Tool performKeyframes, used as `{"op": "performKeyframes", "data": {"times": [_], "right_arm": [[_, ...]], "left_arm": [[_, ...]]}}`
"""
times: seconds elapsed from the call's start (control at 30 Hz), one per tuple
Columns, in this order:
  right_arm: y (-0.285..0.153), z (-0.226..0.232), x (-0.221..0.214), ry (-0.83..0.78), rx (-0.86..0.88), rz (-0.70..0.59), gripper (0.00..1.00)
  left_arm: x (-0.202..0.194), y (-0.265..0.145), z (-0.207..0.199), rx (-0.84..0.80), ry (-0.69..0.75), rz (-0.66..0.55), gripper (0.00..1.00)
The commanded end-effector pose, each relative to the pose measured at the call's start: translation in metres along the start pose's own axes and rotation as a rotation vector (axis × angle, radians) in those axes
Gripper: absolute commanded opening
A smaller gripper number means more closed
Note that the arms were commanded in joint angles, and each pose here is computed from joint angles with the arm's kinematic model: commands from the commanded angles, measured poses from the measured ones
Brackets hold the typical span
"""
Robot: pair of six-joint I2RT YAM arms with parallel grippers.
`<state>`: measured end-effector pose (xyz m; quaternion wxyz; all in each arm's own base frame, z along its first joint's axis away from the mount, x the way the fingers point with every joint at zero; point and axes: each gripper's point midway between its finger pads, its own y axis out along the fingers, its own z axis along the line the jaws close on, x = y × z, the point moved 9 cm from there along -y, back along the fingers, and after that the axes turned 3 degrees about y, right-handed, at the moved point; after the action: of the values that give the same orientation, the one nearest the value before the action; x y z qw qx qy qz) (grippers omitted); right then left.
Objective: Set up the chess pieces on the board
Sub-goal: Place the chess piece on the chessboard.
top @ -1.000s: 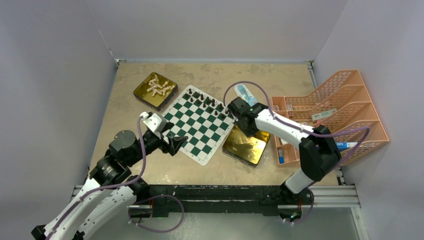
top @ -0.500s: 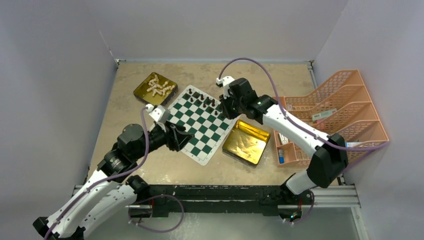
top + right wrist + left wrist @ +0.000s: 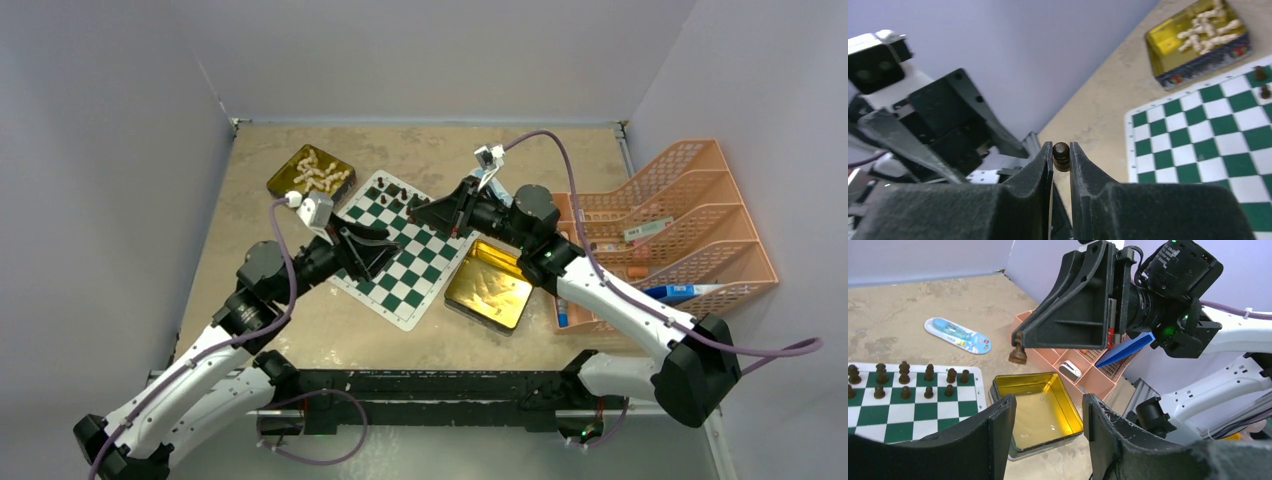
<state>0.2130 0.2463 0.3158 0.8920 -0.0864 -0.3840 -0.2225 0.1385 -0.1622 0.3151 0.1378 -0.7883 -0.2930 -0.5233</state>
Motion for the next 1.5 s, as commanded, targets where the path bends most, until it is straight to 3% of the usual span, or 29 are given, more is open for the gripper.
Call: {"op": "performKeyframes", "data": {"times": [0.0, 0.17, 0.57, 0.63, 0.77, 0.87, 1.0, 1.2, 1.47], "right_arm": [[-0.005, 0.034, 0.014, 0.071, 0.241, -0.071, 0.17], [-0.005, 0.037, 0.009, 0.102, 0.310, -0.043, 0.16], [-0.003, 0.039, -0.004, 0.098, 0.359, 0.025, 0.16], [-0.004, 0.039, -0.004, 0.095, 0.346, 0.014, 0.16], [-0.006, 0.039, -0.006, 0.089, 0.344, 0.022, 0.17], [-0.008, 0.041, -0.006, 0.058, 0.365, 0.040, 0.22], [-0.009, 0.034, -0.006, -0.117, 0.272, 0.133, 0.31], [-0.029, 0.053, 0.010, -0.273, 0.262, 0.113, 0.45], [-0.021, 0.049, 0.015, -0.321, 0.212, 0.261, 0.45]], "left_arm": [[0.025, 0.015, -0.009, -0.109, 0.150, -0.098, 0.51], [0.028, 0.025, -0.007, -0.131, 0.231, -0.085, 0.47], [0.031, 0.036, -0.002, -0.117, 0.273, -0.079, 0.40], [0.031, 0.036, -0.003, -0.121, 0.280, -0.079, 0.33], [0.031, 0.033, -0.003, -0.125, 0.310, -0.070, 0.09], [0.030, 0.029, -0.002, -0.127, 0.355, -0.057, 0.00], [0.028, 0.022, -0.003, -0.165, 0.448, -0.026, 0.00], [0.015, 0.015, -0.008, -0.334, 0.570, 0.067, 0.00], [0.010, 0.014, -0.008, -0.390, 0.626, 0.089, 0.00]]}}
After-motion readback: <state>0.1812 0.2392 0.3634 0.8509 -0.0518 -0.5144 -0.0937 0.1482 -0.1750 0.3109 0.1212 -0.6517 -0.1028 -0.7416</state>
